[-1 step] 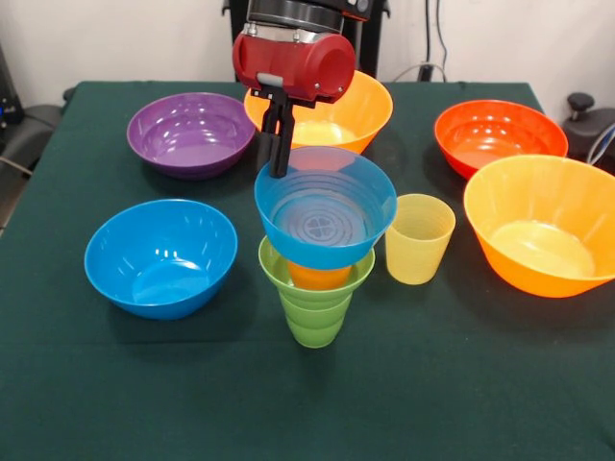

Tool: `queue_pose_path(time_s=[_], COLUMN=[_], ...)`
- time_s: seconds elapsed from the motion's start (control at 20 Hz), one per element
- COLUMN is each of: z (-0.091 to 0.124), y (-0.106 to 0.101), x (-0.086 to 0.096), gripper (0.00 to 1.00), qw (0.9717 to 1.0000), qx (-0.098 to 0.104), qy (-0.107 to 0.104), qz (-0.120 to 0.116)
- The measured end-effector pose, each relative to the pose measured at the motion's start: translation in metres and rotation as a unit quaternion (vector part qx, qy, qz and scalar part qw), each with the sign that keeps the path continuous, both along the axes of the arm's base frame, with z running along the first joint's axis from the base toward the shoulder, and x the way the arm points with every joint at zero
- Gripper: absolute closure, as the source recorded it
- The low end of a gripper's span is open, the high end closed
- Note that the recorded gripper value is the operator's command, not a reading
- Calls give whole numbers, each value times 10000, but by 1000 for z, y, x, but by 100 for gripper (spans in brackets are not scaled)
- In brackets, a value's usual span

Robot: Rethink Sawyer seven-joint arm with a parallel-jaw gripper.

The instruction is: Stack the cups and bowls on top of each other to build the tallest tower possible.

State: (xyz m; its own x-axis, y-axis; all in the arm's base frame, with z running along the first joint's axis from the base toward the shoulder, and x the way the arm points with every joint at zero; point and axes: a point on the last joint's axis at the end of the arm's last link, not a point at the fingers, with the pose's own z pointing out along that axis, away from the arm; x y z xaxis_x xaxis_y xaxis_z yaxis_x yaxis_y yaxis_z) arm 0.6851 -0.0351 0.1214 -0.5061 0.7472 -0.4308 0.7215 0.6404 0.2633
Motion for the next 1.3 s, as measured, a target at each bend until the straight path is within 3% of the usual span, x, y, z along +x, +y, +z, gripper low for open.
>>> queue_pose_path(time_s=[1.3], z=[-7], y=[1], x=[-11], gripper=[100], qw=[9999], qx=[32], qy=[121], qz=[-14])
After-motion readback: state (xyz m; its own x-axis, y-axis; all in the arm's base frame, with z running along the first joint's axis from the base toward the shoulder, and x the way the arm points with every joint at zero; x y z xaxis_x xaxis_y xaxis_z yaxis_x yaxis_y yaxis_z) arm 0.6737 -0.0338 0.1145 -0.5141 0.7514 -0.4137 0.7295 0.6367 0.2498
